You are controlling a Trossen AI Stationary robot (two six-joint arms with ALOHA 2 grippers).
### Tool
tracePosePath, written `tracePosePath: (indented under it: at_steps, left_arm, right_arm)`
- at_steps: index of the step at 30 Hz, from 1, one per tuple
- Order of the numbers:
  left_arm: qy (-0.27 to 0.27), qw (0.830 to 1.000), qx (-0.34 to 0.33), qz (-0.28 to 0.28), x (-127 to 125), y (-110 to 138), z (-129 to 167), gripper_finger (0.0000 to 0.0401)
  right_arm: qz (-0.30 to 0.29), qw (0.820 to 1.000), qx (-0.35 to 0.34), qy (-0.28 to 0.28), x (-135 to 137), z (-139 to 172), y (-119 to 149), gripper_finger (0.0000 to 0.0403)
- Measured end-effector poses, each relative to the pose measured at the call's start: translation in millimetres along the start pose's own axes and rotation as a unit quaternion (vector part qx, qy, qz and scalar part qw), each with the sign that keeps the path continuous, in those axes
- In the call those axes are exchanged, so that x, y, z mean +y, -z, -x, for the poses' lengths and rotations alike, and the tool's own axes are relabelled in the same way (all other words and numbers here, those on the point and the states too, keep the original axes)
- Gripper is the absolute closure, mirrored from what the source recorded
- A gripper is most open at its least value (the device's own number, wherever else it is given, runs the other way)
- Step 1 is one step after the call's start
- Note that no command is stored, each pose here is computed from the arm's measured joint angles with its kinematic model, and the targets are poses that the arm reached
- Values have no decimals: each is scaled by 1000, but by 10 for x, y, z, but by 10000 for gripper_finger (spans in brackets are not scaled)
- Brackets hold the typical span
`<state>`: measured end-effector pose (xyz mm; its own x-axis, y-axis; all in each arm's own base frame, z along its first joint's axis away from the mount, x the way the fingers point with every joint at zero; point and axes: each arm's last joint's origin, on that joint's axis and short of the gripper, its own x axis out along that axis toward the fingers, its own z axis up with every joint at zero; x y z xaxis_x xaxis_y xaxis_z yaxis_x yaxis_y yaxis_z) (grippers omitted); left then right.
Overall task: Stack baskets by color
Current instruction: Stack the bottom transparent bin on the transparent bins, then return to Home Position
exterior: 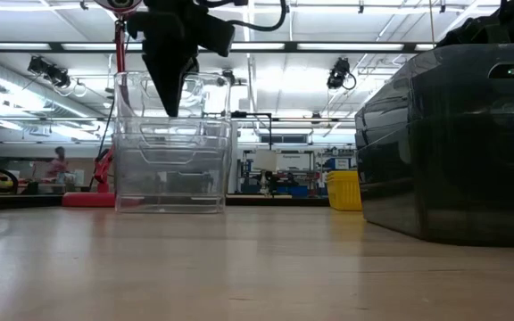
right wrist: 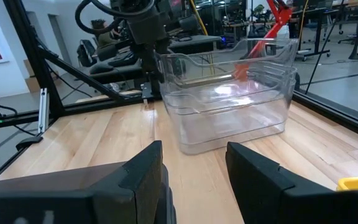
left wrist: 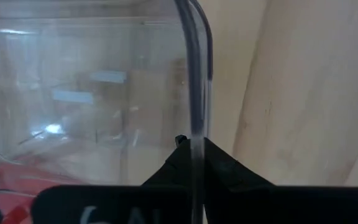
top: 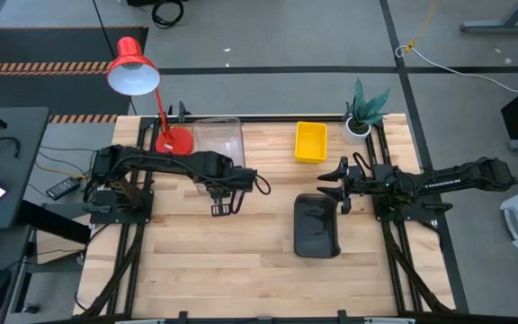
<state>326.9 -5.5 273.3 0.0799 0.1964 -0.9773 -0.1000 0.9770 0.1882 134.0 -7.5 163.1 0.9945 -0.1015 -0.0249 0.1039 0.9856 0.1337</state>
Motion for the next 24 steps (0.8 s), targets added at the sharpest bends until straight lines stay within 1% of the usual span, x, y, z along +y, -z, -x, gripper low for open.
tracePosePath:
  at_steps: [2,5,12,15,19,22,24]
  left_arm:
    - [0,1000,-2,3,-8,-2,2,381]
    - [-5,1000,-2,7,-6,-2,2,359]
    - [-18,1000,-3,14,1,0,5,277]
    - [-20,1000,-12,11,10,26,60,244]
    - [-23,999,-46,-2,12,78,207,219]
    - [-16,995,-95,0,-2,156,302,217]
    - [-11,991,-131,-2,-30,235,292,222]
  right_arm:
    - [0,1000,0,0,0,0,-1,220]
    - [0,1000,0,0,0,0,0,220]
    - [0,1000,0,0,0,0,0,220]
    - [0,1000,0,0,0,0,0,220]
    - [0,1000,0,0,0,0,0,220]
    - [0,1000,0,0,-1,0,0,220]
    - [0,1000,0,0,0,0,0,220]
